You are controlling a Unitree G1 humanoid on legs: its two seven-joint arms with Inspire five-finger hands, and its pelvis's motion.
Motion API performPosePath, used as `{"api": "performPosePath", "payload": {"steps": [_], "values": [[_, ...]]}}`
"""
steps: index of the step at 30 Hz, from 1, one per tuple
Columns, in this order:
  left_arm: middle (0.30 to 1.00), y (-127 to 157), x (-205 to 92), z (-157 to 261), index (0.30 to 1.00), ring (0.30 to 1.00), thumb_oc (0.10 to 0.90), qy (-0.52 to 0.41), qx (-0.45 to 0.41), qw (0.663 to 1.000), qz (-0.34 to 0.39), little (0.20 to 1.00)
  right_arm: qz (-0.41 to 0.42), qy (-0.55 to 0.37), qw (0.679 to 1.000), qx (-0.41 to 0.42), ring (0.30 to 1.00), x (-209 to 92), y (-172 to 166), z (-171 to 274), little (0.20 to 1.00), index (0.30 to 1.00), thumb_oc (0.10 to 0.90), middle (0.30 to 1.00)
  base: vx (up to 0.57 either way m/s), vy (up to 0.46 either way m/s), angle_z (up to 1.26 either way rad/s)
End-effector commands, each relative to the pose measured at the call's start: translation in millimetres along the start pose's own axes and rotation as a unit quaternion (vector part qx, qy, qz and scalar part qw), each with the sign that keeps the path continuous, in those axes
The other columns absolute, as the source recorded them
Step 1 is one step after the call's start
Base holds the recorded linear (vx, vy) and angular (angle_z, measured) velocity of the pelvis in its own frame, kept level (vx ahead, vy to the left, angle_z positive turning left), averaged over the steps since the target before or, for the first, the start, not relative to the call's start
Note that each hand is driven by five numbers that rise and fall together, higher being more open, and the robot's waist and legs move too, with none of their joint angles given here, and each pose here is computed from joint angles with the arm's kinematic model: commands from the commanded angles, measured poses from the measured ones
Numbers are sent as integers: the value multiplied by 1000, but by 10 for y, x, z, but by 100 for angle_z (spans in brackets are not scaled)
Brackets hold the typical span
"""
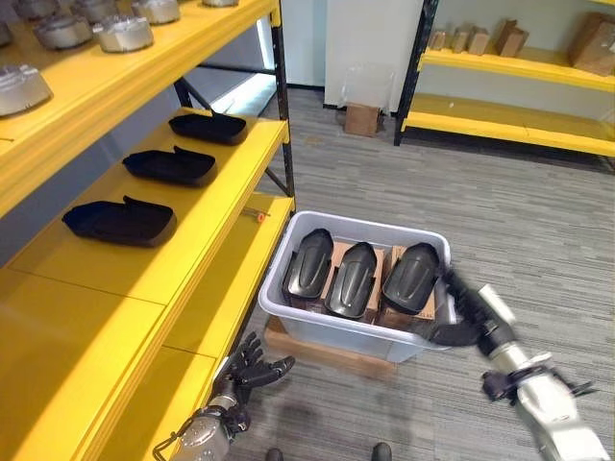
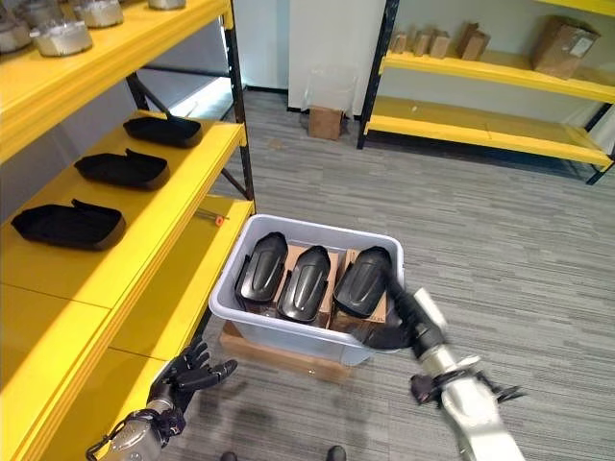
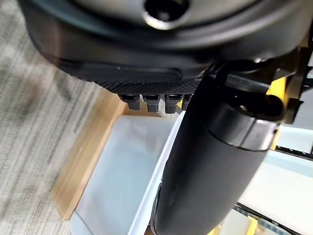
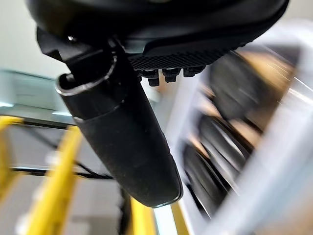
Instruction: Move parts from the plastic box to the shelf.
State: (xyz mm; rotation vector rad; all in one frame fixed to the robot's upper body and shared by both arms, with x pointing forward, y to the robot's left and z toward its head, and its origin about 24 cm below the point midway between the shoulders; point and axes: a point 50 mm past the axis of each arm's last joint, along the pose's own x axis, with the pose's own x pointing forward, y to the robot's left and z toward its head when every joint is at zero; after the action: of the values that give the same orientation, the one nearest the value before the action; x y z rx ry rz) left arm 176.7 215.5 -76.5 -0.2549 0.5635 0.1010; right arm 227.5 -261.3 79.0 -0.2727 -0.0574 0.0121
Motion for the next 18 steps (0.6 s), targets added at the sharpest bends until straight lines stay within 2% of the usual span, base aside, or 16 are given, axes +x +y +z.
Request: {"api": "performPosePath", "payload": {"steps": [1,7,11,18], "values": [[1000,-227,121,460,1000,1000,900,-97,25,992,-77,1000,-13,-161,985,-59,1000,226,-78,608,1000,1000,900,1000,-43,-36,-1],[1000,-448,176,693,1000,1000,900,-133,40,983,-118,1000,-32,-226,964,-137,1000,644,-90,1070,1000,1000,900,1000,-141,-44,7],[1000,-510,216,859,1000,1000,900,-161,37,980,-113,1000,-52,-251,959,-120,1000,966,52,1313,1000,1000,900,1000,-156,42,-8],[1000,-569,264,981,1000,1000,900,-181,33,977,-104,1000,-53,-239,965,-92,1000,974,222,1206,1000,1000,900,1000,-33,39,-6]]}}
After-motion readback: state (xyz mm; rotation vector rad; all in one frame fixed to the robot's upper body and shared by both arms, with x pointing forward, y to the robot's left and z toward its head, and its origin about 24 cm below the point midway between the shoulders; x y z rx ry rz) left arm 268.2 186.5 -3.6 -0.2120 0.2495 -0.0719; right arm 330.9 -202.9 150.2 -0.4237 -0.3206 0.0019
